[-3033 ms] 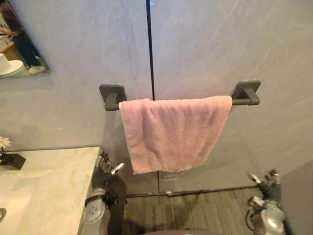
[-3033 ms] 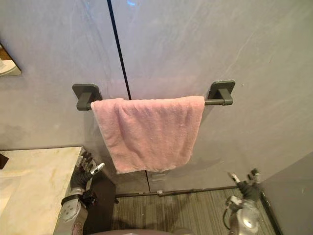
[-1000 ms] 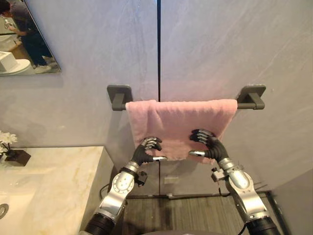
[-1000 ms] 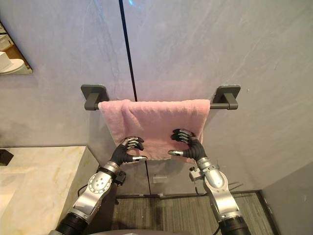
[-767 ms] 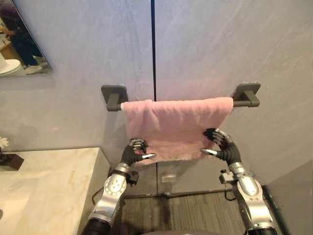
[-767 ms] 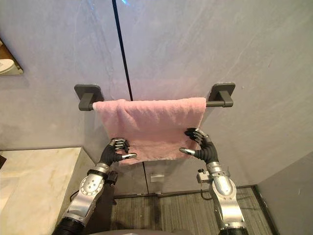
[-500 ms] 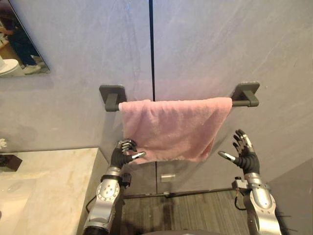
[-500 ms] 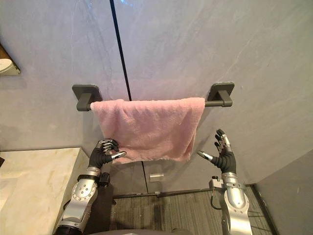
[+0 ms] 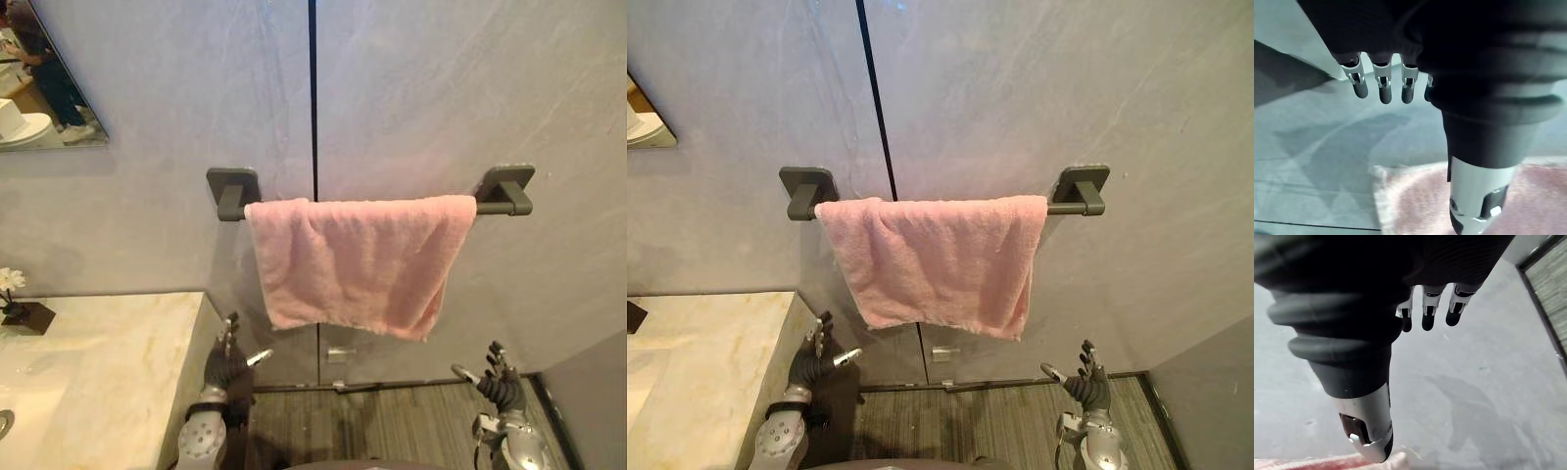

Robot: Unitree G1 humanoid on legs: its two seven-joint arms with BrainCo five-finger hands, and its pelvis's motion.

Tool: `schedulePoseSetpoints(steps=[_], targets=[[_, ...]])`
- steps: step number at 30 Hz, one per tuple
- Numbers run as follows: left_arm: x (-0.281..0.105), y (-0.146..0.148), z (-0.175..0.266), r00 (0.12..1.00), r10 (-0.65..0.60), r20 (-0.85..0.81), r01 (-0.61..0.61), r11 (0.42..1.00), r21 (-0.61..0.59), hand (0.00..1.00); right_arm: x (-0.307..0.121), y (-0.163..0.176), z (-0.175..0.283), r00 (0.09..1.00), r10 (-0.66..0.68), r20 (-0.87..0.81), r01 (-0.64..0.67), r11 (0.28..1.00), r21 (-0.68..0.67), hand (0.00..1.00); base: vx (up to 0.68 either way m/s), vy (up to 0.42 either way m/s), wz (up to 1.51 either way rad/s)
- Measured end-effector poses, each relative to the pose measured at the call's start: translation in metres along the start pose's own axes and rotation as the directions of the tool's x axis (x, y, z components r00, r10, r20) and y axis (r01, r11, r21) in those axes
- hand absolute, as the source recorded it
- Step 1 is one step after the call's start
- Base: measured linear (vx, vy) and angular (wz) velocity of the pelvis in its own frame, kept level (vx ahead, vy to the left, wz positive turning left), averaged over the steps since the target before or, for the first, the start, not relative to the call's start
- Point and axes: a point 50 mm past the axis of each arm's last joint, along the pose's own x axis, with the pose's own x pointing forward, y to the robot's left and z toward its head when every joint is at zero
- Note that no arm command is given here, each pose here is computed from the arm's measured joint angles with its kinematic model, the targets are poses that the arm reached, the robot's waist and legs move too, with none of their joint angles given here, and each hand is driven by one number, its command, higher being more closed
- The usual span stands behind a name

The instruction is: Organize washtable

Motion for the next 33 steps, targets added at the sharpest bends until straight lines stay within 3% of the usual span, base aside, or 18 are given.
schedulePoseSetpoints(steps=[6, 18, 25, 31, 33], targets=[[-0.014, 0.008, -0.043, 0.978, 0.027, -0.206, -0.026, 1.0, 0.007, 0.0, -0.008, 0.009, -0.034, 0.987, 0.044, -0.156, -0.055, 0.996, -0.065, 0.0, -0.01, -0.016, 0.06], [-0.032, 0.007, -0.081, 0.922, 0.021, -0.386, -0.02, 1.0, 0.008, 0.0, -0.012, 0.015, -0.059, 0.955, 0.092, -0.284, -0.134, 0.982, -0.133, 0.0, -0.01, -0.006, 0.0], [-0.006, 0.015, -0.058, 0.953, 0.096, -0.288, -0.098, 0.995, 0.01, 0.0, 0.008, 0.048, -0.038, 0.956, 0.195, -0.219, -0.234, 0.957, -0.17, 0.0, -0.08, -0.009, -0.26], [-0.003, 0.023, -0.053, 0.953, 0.147, -0.266, -0.147, 0.989, 0.02, 0.0, 0.004, 0.048, -0.043, 0.954, 0.186, -0.234, -0.225, 0.962, -0.153, 0.0, -0.13, -0.213, 0.56], [-0.002, 0.011, -0.049, 0.958, 0.142, -0.25, -0.152, 0.988, -0.022, 0.0, 0.018, 0.044, -0.029, 0.969, 0.166, -0.185, -0.198, 0.966, -0.169, 0.0, -0.32, -0.273, 0.19]])
